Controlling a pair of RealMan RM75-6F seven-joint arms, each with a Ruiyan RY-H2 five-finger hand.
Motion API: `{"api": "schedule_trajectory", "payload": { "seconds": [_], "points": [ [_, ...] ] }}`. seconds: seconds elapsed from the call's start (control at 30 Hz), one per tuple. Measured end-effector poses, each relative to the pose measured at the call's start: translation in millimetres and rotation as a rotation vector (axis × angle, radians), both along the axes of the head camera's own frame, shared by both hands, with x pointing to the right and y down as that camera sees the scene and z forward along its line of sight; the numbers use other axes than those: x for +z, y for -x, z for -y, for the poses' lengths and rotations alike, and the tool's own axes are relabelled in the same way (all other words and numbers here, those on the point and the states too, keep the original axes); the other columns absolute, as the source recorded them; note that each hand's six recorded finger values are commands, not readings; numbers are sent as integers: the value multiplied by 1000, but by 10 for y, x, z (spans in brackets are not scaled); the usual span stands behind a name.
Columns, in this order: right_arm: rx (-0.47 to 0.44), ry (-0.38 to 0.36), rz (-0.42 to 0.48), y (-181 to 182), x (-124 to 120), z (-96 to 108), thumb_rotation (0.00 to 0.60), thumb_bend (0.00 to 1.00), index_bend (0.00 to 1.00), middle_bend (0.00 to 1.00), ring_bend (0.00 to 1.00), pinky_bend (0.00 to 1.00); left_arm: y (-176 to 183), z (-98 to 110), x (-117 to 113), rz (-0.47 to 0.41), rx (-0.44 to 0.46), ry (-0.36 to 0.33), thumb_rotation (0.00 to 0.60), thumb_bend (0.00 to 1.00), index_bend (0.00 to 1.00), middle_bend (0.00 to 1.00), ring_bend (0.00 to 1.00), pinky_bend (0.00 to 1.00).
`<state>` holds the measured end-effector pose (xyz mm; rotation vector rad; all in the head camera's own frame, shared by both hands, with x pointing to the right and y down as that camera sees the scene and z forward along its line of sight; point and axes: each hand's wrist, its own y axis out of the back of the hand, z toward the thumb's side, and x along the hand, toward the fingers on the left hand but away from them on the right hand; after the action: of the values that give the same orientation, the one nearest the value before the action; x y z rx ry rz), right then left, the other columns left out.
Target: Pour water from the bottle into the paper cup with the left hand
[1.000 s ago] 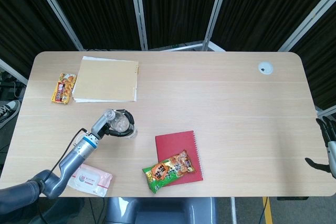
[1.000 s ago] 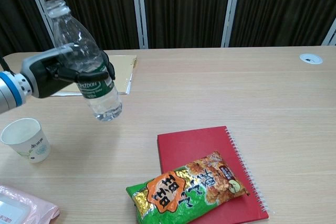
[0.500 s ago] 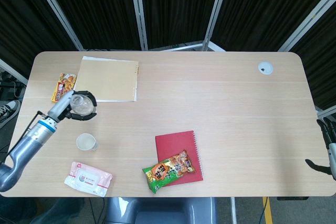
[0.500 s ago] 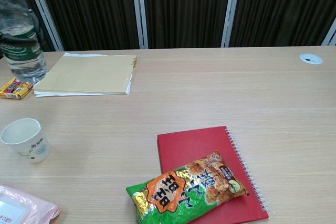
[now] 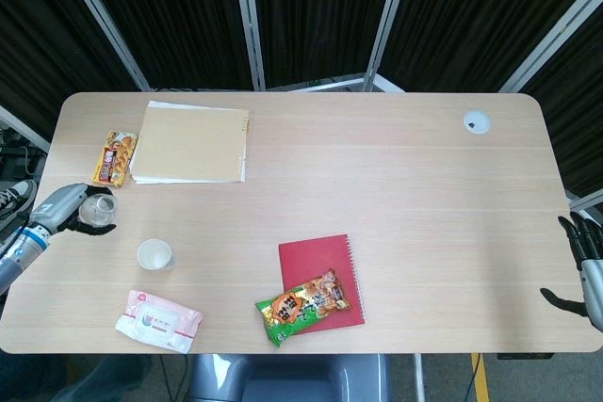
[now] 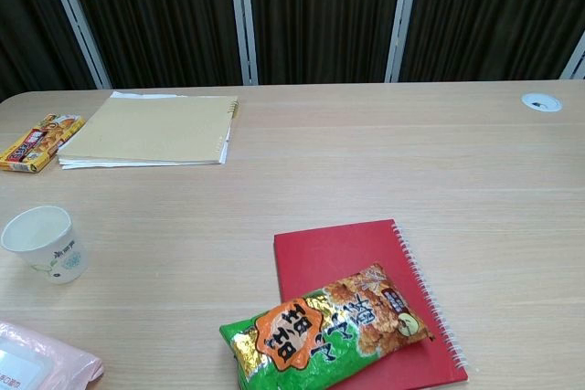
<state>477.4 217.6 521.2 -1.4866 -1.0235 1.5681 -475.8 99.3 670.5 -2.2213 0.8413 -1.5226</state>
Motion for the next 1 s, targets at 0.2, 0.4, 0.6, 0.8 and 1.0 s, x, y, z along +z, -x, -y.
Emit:
{"api": "schedule_trajectory", "payload": {
  "seconds": [0.2,0.4,0.6,0.8,1.0],
  "points": [
    [3,16,-9,-19,49,-13,600,0,0,0,0,0,73,-114,103,132,146,-42,600,445,613,487,367,366],
    [0,25,-17,-10,76,-27,600,0,0,0,0,0,92,-176,189,262,300,-102,600,445,613,486,367,367],
    [5,23,-19,-19,77,-26,600,0,0,0,0,0,22,-250,287,338,407,-147,600,445,613,485,367,367],
    [9,22,-19,-35,72,-27,600,0,0,0,0,0,40,-287,379,404,460,-165,600,444,614,486,367,368],
    [5,18,-21,-27,65,-26,600,0,0,0,0,0,33,-307,424,432,496,-172,600,445,613,485,367,368]
  ]
}}
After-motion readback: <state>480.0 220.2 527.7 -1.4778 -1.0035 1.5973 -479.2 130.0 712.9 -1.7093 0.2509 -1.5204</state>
